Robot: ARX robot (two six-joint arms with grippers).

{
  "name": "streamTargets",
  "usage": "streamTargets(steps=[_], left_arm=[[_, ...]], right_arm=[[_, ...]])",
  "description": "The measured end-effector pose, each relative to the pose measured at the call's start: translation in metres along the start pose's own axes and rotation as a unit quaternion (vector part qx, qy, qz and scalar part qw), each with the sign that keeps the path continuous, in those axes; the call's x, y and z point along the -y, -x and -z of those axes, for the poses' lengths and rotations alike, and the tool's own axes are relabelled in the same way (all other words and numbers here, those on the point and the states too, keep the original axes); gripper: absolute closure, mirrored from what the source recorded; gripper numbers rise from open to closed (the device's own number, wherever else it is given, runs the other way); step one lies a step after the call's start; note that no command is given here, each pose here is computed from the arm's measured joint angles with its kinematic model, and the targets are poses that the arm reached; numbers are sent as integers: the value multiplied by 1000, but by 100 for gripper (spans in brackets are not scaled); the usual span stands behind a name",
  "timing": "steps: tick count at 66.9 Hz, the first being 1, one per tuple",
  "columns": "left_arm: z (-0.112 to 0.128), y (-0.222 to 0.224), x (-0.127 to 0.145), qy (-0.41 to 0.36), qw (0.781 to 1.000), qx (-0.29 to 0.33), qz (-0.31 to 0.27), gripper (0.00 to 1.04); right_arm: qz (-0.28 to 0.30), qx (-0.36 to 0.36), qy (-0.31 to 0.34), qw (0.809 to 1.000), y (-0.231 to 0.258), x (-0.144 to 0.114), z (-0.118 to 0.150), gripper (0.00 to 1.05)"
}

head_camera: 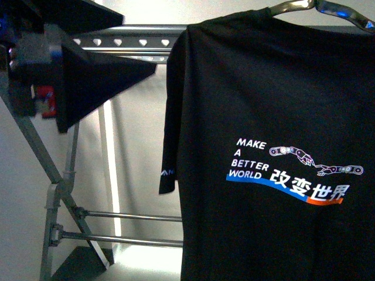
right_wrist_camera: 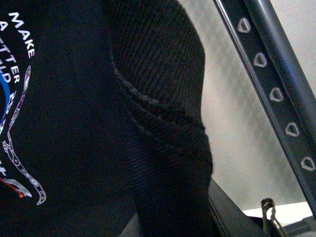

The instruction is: Hang clothes on hanger

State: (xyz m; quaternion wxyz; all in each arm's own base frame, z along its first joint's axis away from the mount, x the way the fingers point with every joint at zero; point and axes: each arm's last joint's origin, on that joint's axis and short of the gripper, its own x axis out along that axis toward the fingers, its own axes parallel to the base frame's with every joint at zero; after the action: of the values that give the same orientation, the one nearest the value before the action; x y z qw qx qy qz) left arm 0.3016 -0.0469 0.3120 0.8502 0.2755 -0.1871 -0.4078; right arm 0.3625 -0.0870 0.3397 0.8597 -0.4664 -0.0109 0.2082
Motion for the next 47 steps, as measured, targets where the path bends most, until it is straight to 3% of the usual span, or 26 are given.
streamTargets(steps=[5,8,14,15,22,25,27,31,39,47], left_arm=[[-7,10,-15,27,991,1,-131,7],[-12,20,-24,82,977,-8,-198,7],[-19,55,-36,216,918,-43,-329,7],[-20,67,-35,250,897,-40,-361,7],[-20,112,-20,351,840,-20,-413,7],[-20,129,-8,369,822,-63,-429,15],[-19,139,3,367,819,-93,-431,20],[-10,161,45,326,832,-153,-423,36],[4,166,94,294,842,-182,-414,63],[9,164,112,287,845,-188,-411,85]], right_arm=[[-5,-12,-41,999,2,-1,1,95],[-10,-17,-65,998,4,-1,0,95],[-28,-26,-114,993,9,-5,-3,95],[-34,-28,-128,991,12,-7,-4,95],[-69,-43,-200,976,30,-13,-9,95],[-86,-61,-249,963,41,-15,-12,95],[-97,-73,-277,953,47,-17,-14,95],[-137,-88,-385,909,66,-24,-17,95],[-142,-129,-521,832,84,-26,-8,95],[-108,-172,-551,810,81,-26,-2,95]])
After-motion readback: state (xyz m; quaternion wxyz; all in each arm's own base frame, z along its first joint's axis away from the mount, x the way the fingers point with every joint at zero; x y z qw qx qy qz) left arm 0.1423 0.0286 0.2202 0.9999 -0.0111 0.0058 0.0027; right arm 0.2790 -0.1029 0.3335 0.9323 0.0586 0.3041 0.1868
